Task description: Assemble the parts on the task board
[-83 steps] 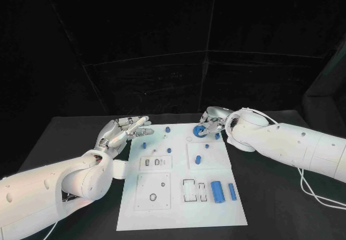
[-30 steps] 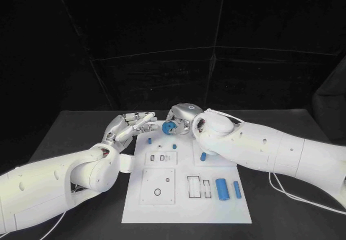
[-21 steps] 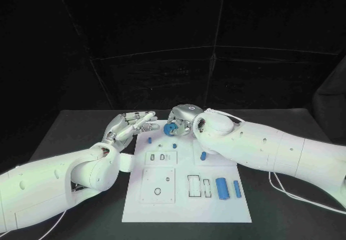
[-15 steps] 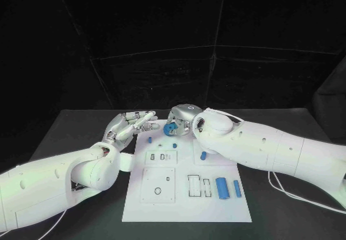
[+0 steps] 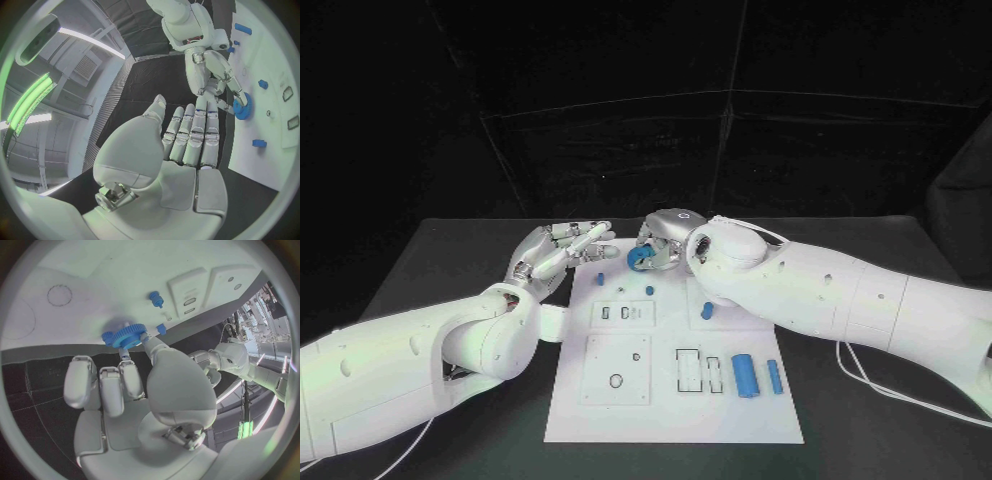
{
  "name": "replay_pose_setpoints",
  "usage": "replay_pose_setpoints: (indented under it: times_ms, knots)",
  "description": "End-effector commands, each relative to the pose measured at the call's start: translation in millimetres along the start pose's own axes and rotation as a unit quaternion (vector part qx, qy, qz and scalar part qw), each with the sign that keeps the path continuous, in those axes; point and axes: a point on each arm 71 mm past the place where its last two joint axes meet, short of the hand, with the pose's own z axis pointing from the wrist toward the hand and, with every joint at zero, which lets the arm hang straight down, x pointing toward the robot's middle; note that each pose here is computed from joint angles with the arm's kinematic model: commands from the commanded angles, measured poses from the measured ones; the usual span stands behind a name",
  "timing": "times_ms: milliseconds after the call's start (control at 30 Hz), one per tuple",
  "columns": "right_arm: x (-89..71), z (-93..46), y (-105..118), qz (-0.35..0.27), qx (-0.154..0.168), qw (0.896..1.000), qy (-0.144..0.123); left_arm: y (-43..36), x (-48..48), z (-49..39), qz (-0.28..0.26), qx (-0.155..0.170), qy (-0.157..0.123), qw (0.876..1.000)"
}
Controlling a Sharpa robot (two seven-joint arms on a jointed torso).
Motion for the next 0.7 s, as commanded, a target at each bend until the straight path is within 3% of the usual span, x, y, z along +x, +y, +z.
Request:
replay_pose_setpoints:
  times_ms: [33, 500, 700]
  knots:
    - [3.0, 0.0, -0.6, 0.004, 0.003, 1.000, 0.014, -1.4, 1.0, 0.6, -0.003, 0.003, 0.005, 1.000]
    - [1.7, -1.8, -2.6, 0.010, 0.002, 1.000, 0.006, -1.1, 0.2, 0.6, -0.002, 0.001, 0.004, 1.000]
    - [-4.6, -7.8, -8.3, 0.032, -0.002, 0.999, -0.037, -1.1, -0.7, 0.7, -0.002, 0.001, 0.004, 1.000]
